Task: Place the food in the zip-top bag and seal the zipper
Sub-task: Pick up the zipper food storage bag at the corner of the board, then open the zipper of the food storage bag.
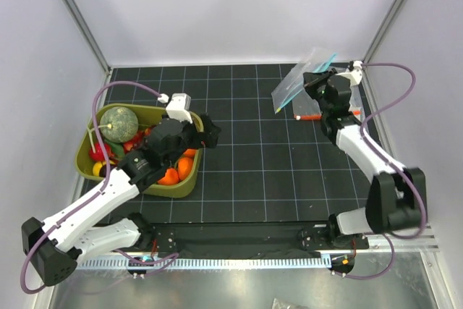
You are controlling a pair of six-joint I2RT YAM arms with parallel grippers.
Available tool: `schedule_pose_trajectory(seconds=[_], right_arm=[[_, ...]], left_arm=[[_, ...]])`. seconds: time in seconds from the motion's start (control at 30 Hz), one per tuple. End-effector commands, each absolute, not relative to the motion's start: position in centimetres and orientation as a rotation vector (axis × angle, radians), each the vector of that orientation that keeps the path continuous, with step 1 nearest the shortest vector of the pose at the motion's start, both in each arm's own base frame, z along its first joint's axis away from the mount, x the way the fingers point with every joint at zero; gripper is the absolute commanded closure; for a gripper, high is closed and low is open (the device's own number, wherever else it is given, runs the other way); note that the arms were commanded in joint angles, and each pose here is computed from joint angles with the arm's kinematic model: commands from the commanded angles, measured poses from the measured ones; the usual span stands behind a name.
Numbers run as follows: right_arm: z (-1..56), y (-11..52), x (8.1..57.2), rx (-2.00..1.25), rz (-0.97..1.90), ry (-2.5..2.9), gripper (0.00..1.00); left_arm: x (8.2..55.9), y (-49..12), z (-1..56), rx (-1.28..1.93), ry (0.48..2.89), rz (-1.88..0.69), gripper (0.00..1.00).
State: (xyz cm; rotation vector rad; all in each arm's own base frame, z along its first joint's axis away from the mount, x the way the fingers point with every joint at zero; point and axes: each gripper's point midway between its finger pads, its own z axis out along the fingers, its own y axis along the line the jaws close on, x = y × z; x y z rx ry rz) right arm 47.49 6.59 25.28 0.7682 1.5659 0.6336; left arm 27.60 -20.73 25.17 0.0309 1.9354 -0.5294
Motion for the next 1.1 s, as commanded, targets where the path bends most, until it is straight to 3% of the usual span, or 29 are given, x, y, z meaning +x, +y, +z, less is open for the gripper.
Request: schedule_pose_trajectory(seconds=[0.0, 0.17, 0.47, 0.8, 1.07], right_arm=[[23.3, 8.9, 42.7, 0.74, 0.563, 1.707, 0.99], [23.7, 14.7, 37.7, 0.583, 0.636, 1.79, 0.99], [23.3, 23.8, 31.2, 0.364, 0.742, 1.848, 0.99], [25.2, 22.2, 28.8, 0.438, 0.837, 1.722, 0.99], [27.9, 21.4, 27.7, 0.483, 0.958, 1.605, 0.99]], left_arm=[[27.1, -22.6, 28.1, 0.127, 1.803, -0.66, 0.0], [26.1, -25.9, 28.3, 0.251, 1.79, -0.819, 0.0], [24.8, -30.8, 26.2, 0.442, 1.812, -0.8, 0.02], [25.8, -32.6, 23.5, 0.484, 1.851, -0.712, 0.06], [25.2, -31.8, 25.5, 0.444, 1.754, -0.759, 0.07]])
